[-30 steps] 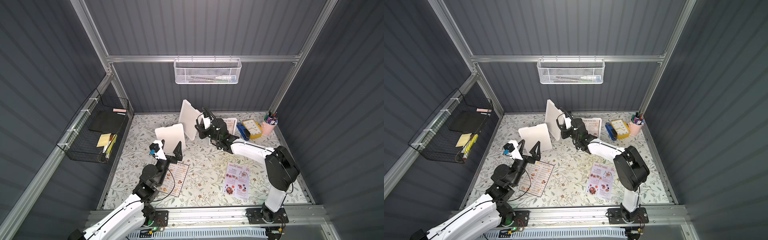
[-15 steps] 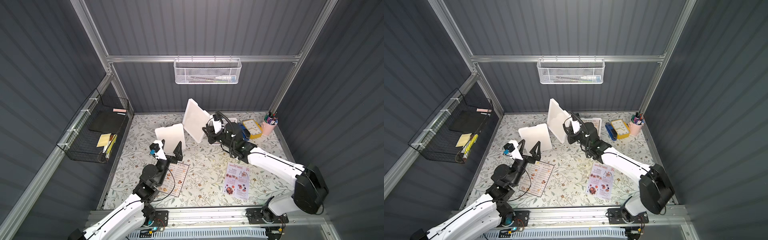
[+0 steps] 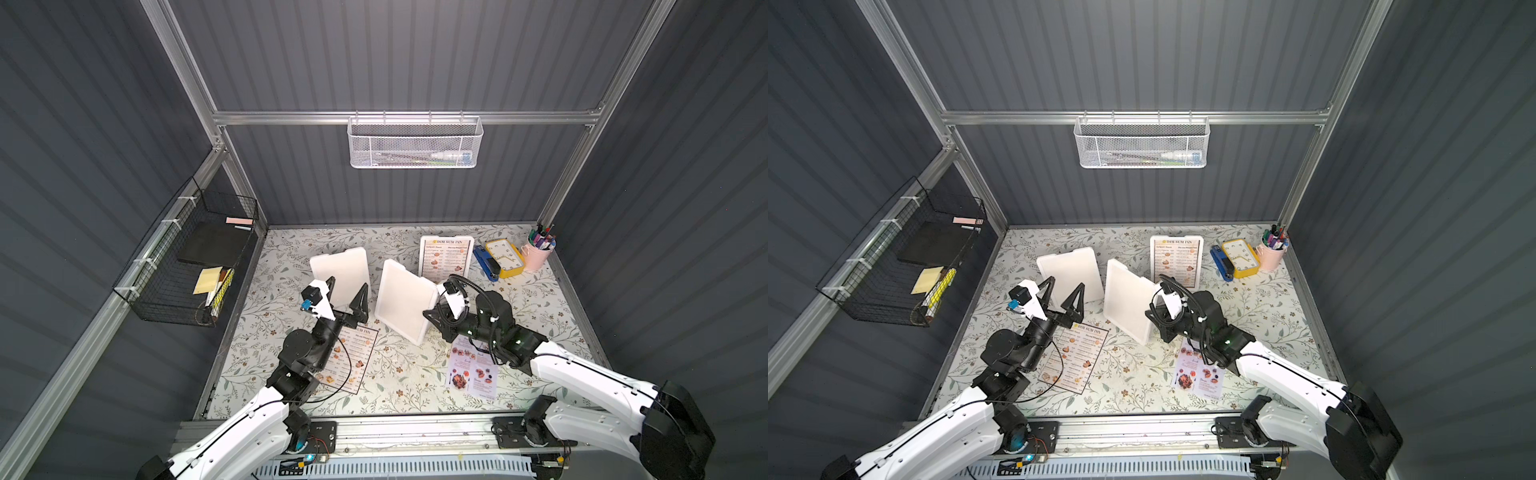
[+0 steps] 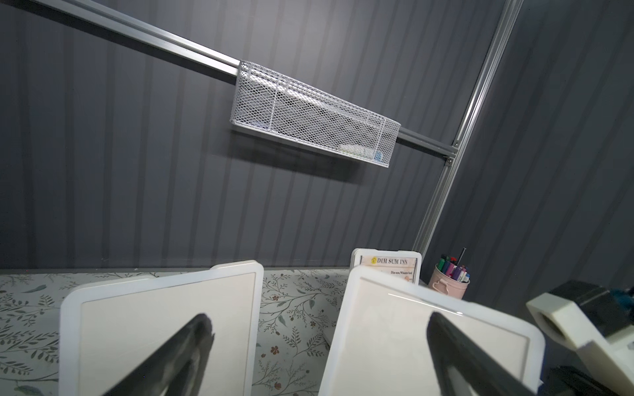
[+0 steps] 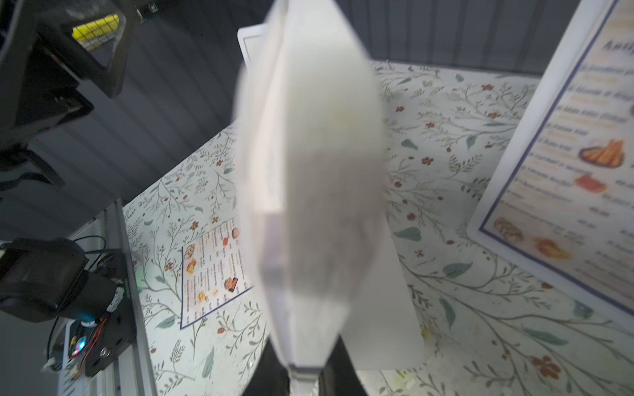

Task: Insert the menus into the narrow rack
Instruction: Place the narrow rack at the center of the board.

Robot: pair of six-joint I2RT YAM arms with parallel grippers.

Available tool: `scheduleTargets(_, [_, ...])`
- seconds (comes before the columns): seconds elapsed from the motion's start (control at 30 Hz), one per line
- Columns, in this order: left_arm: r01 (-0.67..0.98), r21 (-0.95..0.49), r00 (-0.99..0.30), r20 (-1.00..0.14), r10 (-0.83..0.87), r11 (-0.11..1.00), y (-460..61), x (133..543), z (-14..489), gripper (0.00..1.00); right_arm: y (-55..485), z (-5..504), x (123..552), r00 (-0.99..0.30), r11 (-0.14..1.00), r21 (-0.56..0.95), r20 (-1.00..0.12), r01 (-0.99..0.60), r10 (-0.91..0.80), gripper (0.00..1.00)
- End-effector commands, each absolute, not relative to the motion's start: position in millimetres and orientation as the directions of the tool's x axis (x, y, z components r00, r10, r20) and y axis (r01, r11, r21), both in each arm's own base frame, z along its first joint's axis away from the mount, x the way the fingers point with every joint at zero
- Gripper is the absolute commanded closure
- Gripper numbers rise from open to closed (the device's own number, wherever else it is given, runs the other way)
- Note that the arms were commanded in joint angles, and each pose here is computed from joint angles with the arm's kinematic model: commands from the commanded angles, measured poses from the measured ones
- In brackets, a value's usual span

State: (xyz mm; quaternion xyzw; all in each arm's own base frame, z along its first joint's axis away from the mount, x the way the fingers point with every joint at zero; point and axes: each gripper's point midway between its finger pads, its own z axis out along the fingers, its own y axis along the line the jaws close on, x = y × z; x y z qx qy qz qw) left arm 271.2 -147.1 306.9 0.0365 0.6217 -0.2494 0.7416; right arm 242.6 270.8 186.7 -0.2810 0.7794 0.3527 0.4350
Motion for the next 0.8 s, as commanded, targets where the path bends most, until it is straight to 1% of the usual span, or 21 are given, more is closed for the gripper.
scheduleTargets(0.0, [0.472,-0.232,0.122,-0.938,-0.323,0.850,-159.0,270.5,314.2,0.01,278.0,198.6,238.9,-0.442,0.552,0.311,-0.889,-0.774,-0.118,1.00])
scheduleTargets(0.13, [0.489,-0.226,0.102,-0.945,-0.312,0.843,-168.2,276.5,305.7,0.01,277.6,182.0,243.2,-0.459,0.572,0.308,-0.878,-0.760,-0.137,0.99])
scheduleTargets(0.2, [0.490,-0.229,0.094,-0.945,-0.312,0.841,-170.7,279.2,302.4,0.01,278.3,174.7,244.6,-0.470,0.576,0.311,-0.870,-0.756,-0.147,0.97])
scheduleTargets(0.27, [0.492,-0.231,0.089,-0.946,-0.313,0.839,-172.6,281.1,299.7,0.01,274.5,166.8,251.9,-0.475,0.614,0.298,-0.868,-0.731,-0.145,0.93])
scheduleTargets(0.33, [0.494,-0.232,0.083,-0.947,-0.311,0.838,-174.5,282.8,296.7,0.01,271.9,158.7,256.8,-0.482,0.639,0.289,-0.864,-0.713,-0.146,0.87])
scheduleTargets(0.43, [0.495,-0.234,0.075,-0.948,-0.309,0.837,-176.9,285.2,294.0,0.01,267.1,150.8,263.3,-0.493,0.671,0.282,-0.858,-0.686,-0.144,0.81])
scheduleTargets(0.47, [0.496,-0.235,0.073,-0.948,-0.309,0.836,-177.6,285.6,293.5,0.01,265.2,149.7,265.1,-0.495,0.679,0.282,-0.858,-0.678,-0.139,0.78])
scheduleTargets(0.5, [0.498,-0.236,0.072,-0.948,-0.311,0.835,-178.2,286.1,293.9,0.01,262.8,148.7,267.2,-0.496,0.689,0.281,-0.859,-0.668,-0.130,0.70])
scheduleTargets(0.53, [0.498,-0.236,0.069,-0.948,-0.309,0.834,-178.9,286.6,292.9,0.01,259.9,148.0,269.9,-0.497,0.701,0.282,-0.859,-0.656,-0.120,0.59])
scheduleTargets(0.57, [0.499,-0.236,0.070,-0.948,-0.310,0.834,-179.0,286.7,293.1,0.01,257.7,148.4,272.2,-0.498,0.708,0.283,-0.860,-0.647,-0.111,0.53])
scheduleTargets(0.67, [0.501,-0.236,0.068,-0.948,-0.310,0.833,-180.2,287.5,291.9,0.01,248.7,134.5,282.1,-0.531,0.749,0.286,-0.841,-0.598,-0.102,0.41])
scheduleTargets(0.77, [0.503,-0.235,0.062,-0.950,-0.306,0.831,-182.2,289.1,290.0,0.01,238.4,132.1,292.1,-0.543,0.785,0.286,-0.836,-0.549,-0.075,0.39])
